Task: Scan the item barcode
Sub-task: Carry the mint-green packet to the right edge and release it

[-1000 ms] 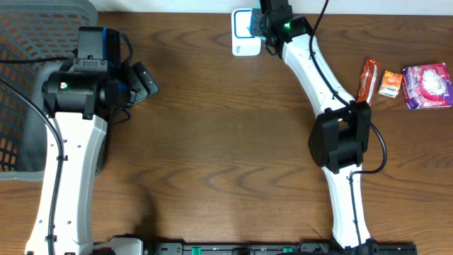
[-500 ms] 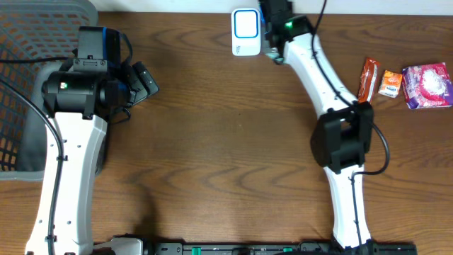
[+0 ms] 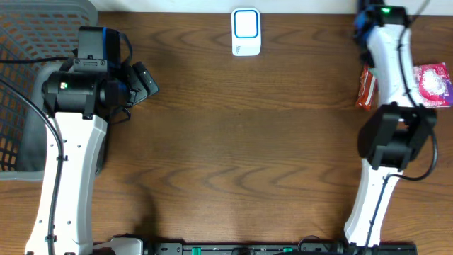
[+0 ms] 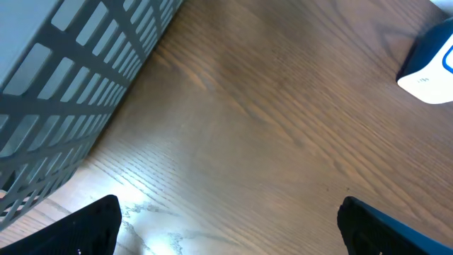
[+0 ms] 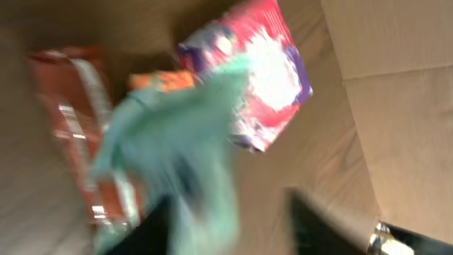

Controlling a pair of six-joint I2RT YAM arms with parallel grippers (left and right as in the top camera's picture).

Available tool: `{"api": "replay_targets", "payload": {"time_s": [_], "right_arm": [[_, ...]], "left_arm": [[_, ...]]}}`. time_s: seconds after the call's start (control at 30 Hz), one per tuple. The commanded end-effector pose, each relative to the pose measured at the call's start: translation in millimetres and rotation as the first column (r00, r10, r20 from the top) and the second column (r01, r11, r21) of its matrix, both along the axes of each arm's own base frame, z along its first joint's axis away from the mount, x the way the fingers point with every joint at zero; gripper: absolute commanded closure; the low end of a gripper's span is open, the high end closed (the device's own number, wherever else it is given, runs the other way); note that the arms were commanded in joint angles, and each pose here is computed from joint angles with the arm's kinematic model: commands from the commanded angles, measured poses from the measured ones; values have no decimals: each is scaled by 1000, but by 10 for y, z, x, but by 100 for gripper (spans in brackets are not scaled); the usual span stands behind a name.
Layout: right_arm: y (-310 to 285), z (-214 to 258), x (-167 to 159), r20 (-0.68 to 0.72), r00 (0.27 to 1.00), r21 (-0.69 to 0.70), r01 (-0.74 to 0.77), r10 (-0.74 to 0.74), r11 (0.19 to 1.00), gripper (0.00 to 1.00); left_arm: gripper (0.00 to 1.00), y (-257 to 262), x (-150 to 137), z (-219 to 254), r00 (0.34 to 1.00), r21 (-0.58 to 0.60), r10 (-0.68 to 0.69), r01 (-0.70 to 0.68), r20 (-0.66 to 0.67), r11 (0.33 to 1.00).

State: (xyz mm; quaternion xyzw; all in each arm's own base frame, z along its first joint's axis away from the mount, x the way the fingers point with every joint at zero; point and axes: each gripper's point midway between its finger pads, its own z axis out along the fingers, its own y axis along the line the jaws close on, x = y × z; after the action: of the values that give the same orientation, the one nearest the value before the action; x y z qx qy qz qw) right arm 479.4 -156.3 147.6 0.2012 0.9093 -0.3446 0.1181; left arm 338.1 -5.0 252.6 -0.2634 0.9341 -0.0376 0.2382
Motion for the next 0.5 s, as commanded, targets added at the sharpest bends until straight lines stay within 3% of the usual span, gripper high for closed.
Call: {"api": "replay_targets", "payload": {"time_s": [0.0, 0.27, 0.47], "right_arm": [[-18, 148, -99, 14, 1000, 37, 12, -12, 999, 1], [37, 753, -386, 142, 985, 56, 86, -94, 995, 1], [422, 1449, -758, 309, 946, 225, 30, -101, 974, 1]], "left_arm": [[2, 20, -3, 17, 1000, 14, -6, 6, 2, 1000], [2, 20, -3, 17, 1000, 14, -6, 6, 2, 1000], [2, 20, -3, 17, 1000, 14, -6, 6, 2, 1000]]}}
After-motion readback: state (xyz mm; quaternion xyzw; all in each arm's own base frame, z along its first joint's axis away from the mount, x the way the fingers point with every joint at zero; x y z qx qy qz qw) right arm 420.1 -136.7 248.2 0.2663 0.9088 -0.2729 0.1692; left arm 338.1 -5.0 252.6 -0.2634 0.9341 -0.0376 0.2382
